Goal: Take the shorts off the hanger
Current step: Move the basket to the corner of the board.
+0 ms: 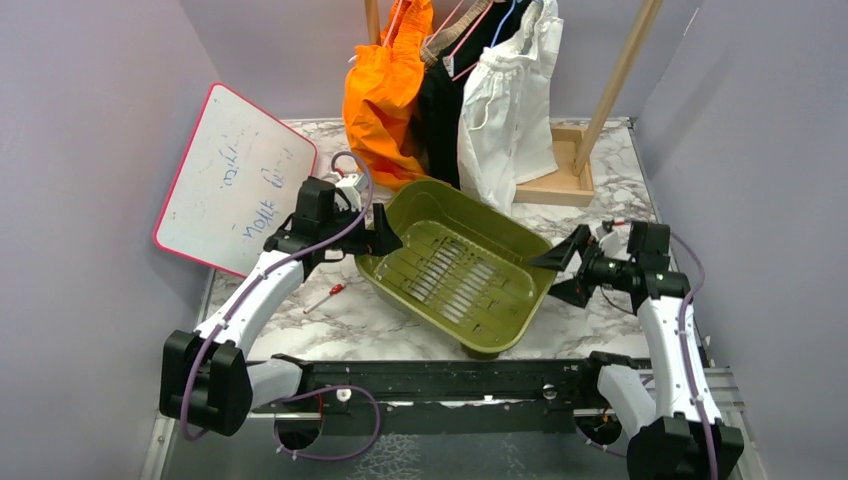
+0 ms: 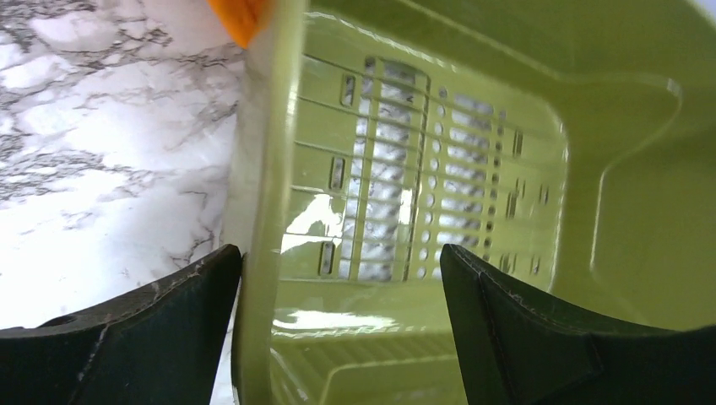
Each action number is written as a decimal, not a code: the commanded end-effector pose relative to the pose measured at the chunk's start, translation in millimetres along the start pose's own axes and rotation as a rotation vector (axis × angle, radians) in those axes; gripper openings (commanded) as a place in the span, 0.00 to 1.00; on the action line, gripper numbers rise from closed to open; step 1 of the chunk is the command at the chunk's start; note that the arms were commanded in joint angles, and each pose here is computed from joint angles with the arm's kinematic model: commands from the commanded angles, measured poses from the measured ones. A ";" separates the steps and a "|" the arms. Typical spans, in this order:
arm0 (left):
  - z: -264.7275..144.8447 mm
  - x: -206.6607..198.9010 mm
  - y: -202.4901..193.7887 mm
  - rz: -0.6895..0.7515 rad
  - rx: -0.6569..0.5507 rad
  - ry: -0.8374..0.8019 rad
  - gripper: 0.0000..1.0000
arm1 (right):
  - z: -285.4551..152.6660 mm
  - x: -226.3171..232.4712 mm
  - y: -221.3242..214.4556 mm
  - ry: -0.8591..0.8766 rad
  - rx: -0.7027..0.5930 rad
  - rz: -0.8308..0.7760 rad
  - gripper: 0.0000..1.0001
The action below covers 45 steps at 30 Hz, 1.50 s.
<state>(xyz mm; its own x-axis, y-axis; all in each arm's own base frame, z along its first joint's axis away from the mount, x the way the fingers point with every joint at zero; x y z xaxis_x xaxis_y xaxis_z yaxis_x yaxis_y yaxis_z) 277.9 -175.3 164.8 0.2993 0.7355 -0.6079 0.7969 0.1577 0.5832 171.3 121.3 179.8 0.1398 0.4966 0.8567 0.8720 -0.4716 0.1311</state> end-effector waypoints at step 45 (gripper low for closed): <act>136.3 -207.6 -72.7 -0.062 0.028 -0.321 0.91 | -84.4 67.7 142.0 -0.408 -0.527 -0.521 0.99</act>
<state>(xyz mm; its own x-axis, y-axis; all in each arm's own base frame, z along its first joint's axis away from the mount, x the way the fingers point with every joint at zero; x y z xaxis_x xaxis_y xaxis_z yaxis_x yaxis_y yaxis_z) 219.2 -381.5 153.6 0.4075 0.5443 -0.7333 0.8438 0.0827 0.5303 269.0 20.2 291.2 0.0778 0.9164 0.3927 0.5437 -0.3692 0.7537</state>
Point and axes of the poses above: each gripper's point midway between its finger pads, its own z axis out along the fingers, its own x axis along the line the jaws close on, y = z × x, the point moved 1 cm from there along -z, back along the fingers, and after that the axes turned 7 degrees about -z, right-handed, at the moved point
